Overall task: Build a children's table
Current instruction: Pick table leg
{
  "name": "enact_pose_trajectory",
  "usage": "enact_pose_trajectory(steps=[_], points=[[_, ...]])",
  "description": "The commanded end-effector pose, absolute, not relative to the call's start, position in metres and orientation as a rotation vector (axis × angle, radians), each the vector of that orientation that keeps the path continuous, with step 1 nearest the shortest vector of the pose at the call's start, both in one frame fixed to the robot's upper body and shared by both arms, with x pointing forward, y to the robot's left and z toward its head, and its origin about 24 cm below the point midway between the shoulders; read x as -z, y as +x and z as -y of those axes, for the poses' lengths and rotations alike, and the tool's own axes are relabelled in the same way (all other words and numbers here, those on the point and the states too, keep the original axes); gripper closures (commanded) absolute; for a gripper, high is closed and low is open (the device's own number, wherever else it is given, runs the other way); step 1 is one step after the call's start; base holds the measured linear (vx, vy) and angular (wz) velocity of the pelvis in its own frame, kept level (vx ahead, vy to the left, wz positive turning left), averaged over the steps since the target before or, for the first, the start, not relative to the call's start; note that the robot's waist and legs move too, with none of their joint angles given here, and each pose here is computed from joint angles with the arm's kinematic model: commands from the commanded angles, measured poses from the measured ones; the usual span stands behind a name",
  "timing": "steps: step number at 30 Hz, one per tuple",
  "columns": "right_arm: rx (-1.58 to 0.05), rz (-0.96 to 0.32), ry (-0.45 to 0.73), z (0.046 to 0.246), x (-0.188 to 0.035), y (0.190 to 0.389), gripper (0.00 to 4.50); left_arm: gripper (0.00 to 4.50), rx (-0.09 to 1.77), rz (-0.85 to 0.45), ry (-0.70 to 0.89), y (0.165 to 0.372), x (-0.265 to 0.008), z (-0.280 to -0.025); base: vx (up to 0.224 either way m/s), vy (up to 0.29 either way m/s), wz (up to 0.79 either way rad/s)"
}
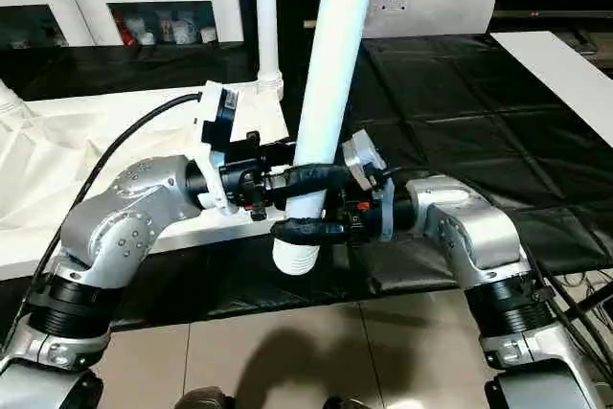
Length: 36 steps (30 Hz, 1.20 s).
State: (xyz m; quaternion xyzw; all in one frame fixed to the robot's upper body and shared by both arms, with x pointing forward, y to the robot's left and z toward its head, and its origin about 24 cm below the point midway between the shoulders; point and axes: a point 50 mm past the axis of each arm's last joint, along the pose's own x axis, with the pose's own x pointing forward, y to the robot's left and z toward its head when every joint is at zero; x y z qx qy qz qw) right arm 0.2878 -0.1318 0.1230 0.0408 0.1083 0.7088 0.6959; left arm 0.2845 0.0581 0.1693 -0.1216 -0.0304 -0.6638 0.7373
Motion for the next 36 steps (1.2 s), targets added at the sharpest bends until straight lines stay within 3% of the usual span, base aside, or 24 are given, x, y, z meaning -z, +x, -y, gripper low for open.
enact_pose_trajectory(steps=[1,9,18,23,26,31,33,36], points=[[-1.542,-0.262,0.089,0.133,-0.121,0.292,2.56,1.95,1.486,0.103,-0.277,0.284,-0.182,-0.054,0.000,0.000,0.00],[-1.436,-0.298,0.075,0.132,-0.114,0.301,2.59,1.15,1.562,0.121,-0.271,0.272,-0.184,-0.044,0.000,0.000,0.00],[-1.380,-0.267,0.180,0.124,-0.113,0.304,2.59,0.32,1.474,0.278,-0.463,0.273,-0.203,-0.034,0.000,0.000,0.00],[-1.359,-0.184,0.300,0.123,-0.121,0.299,2.59,0.23,1.284,0.311,-0.662,0.285,-0.204,-0.046,0.000,0.000,0.00],[-1.255,-0.073,0.327,0.124,-0.124,0.298,2.60,0.23,1.119,0.338,-0.792,0.295,-0.203,-0.064,0.000,0.000,0.00],[-1.133,-0.145,0.287,0.129,-0.115,0.297,2.60,0.23,0.979,0.316,-0.765,0.300,-0.196,-0.088,0.000,0.000,0.00],[-1.010,-0.156,0.271,0.135,-0.112,0.296,2.60,0.23,0.791,0.290,-0.666,0.303,-0.188,-0.114,0.000,0.000,0.00],[-0.941,-0.151,0.276,0.137,-0.111,0.295,2.60,0.23,0.704,0.263,-0.609,0.301,-0.181,-0.125,0.000,0.000,0.00]])
